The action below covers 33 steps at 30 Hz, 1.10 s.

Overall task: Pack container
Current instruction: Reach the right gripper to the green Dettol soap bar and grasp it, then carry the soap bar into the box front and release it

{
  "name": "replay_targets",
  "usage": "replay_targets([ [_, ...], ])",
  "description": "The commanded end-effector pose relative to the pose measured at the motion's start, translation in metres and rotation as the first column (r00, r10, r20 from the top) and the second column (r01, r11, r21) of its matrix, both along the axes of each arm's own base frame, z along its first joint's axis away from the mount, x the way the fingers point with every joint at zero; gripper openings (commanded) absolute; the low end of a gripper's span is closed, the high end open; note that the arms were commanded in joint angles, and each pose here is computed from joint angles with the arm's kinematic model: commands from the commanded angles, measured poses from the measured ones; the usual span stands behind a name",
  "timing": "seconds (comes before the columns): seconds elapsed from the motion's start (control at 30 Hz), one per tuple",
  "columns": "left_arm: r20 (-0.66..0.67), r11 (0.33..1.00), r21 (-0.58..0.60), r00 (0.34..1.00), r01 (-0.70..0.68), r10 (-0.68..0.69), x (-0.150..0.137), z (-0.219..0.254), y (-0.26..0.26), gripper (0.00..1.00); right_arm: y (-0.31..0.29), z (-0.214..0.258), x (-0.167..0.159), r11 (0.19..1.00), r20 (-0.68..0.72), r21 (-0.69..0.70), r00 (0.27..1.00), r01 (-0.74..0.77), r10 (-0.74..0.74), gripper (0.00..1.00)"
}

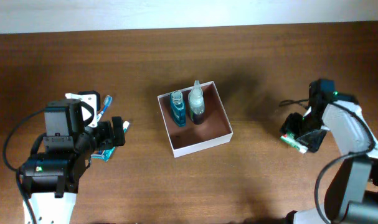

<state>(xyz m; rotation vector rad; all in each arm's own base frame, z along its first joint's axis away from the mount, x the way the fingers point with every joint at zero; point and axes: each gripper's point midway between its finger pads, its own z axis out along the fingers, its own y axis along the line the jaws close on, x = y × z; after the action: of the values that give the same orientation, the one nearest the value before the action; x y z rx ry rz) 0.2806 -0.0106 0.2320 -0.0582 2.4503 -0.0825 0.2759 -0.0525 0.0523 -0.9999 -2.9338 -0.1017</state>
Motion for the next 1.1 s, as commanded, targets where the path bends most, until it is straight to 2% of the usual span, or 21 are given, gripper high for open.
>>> replay_targets([
  [0.0,0.02,1.0,-0.006,1.0,-0.013,0.013,0.003,0.007,0.001,0.99,0.019,0.065,0.036,0.975,0.175,-0.063,0.959,-0.214,0.222,0.53],
  [0.03,0.02,1.0,-0.006,1.0,-0.013,0.013,0.003,0.007,0.001,0.99,0.026,0.075,0.041,0.962,0.195,-0.076,0.943,-0.261,0.271,0.53],
  [0.07,0.019,1.0,-0.006,1.0,-0.013,0.013,0.003,0.007,0.001,0.99,0.045,0.1,0.05,0.921,0.241,-0.111,0.889,-0.373,0.389,0.53],
  [0.2,0.019,1.0,-0.006,1.0,-0.013,0.013,0.003,0.007,0.001,0.99,0.094,0.141,0.062,0.756,0.304,-0.205,0.694,-0.622,0.653,0.53],
  [0.3,0.019,1.0,-0.006,1.0,-0.013,0.013,0.002,0.007,0.001,0.99,0.137,0.156,0.061,0.567,0.29,-0.286,0.494,-0.772,0.82,0.53],
  [0.37,0.019,1.0,-0.006,1.0,-0.013,0.013,0.002,0.007,0.001,0.99,0.17,0.156,0.052,0.385,0.263,-0.32,0.309,-0.866,0.914,0.53],
  [0.47,0.018,1.0,-0.006,1.0,-0.013,0.013,0.002,0.007,0.001,1.0,0.198,0.155,0.046,0.221,0.217,-0.371,0.147,-0.902,0.965,0.53],
  [0.57,0.018,1.0,-0.006,1.0,-0.013,0.013,0.002,0.007,0.001,0.99,0.221,0.154,0.045,0.154,0.222,-0.39,0.07,-0.908,0.973,0.53],
  [0.63,0.018,1.0,-0.006,1.0,-0.013,0.013,0.002,0.007,0.001,0.99,0.227,0.15,0.049,0.186,0.238,-0.385,0.097,-0.904,0.966,0.53],
  [0.73,0.018,1.0,-0.006,1.0,-0.013,0.013,0.002,0.007,0.001,0.99,0.23,0.131,0.053,0.333,0.257,-0.311,0.258,-0.89,0.931,0.53],
  [0.9,0.018,1.0,-0.006,1.0,-0.013,0.013,0.002,0.007,0.001,0.99,0.242,0.089,0.046,0.487,0.233,-0.125,0.452,-0.864,0.861,0.49],
  [1.07,0.018,1.0,-0.006,1.0,-0.013,0.013,0.002,0.007,0.001,0.99,0.242,0.066,0.046,0.53,0.177,-0.079,0.511,-0.844,0.841,0.49],
])
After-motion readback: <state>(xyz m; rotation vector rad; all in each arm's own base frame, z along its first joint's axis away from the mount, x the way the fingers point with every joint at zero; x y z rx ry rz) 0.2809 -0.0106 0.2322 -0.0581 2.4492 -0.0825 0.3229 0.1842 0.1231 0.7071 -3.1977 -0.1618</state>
